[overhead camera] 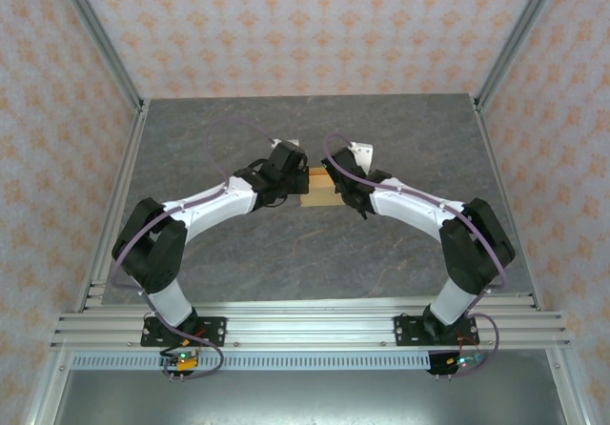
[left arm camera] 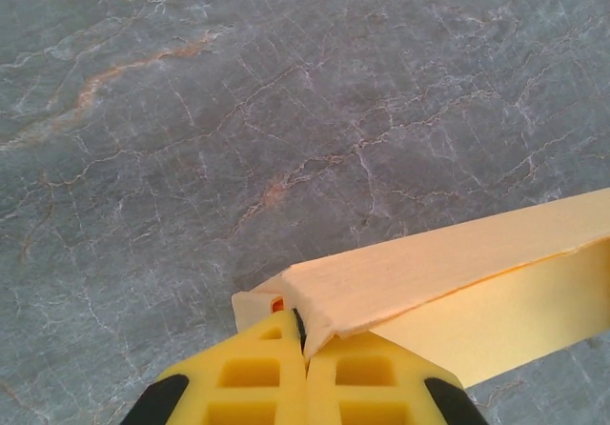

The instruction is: Fold the paper box

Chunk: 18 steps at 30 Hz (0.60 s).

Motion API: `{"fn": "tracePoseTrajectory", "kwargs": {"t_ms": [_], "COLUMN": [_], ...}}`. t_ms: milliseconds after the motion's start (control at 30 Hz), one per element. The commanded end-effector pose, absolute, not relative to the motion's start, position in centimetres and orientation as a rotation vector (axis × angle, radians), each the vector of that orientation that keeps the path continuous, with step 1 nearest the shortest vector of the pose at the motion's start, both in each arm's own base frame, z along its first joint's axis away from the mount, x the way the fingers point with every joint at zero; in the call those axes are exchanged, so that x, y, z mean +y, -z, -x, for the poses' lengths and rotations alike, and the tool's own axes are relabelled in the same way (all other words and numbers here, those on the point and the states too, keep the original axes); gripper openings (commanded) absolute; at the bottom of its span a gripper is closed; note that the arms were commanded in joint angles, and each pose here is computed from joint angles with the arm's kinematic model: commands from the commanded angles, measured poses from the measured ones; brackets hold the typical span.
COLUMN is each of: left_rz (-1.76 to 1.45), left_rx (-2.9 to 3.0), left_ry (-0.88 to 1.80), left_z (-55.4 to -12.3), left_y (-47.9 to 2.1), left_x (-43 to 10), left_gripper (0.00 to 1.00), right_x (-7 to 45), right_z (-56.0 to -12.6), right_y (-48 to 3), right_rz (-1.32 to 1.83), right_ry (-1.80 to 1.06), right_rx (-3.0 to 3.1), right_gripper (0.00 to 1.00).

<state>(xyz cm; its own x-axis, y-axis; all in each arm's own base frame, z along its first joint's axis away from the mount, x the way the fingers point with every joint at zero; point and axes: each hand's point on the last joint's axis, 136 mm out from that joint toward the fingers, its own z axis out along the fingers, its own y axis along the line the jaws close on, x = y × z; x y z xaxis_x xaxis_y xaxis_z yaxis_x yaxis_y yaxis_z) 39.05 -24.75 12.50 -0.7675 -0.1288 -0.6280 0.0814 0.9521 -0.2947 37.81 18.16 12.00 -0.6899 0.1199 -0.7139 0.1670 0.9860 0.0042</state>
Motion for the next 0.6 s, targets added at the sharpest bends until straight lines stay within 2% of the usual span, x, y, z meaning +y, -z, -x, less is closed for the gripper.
{"fn": "tracePoseTrajectory", "kwargs": {"t_ms": [0, 167, 367, 567], "left_rz": [0.021, 0.033, 0.054, 0.062], "left_rx": [2.537, 2.461, 2.397, 2.361], "left_ry": [0.228, 0.189, 0.159, 0.111], "left_z": [-36.3, -35.8, -36.2, -36.8], "left_y": [-7.9, -7.2, -6.4, -6.3], "left_x": [-22.3, -22.0, -21.5, -21.2], "left_gripper": [0.00, 0.00, 0.00, 0.00], "right_x": [17.0, 16.9, 17.0, 16.9], "right_z": [-36.2, -36.3, -36.2, -36.0], "right_y": [-9.8, -9.6, -11.4, -14.5], "right_rz": [-0.188, -0.190, -0.208, -0.249], "right_ry": [0.152, 0.161, 0.111, 0.014], "right_rx": [2.410, 2.409, 2.376, 2.309], "right_gripper": [0.11, 0.12, 0.21, 0.35]}}
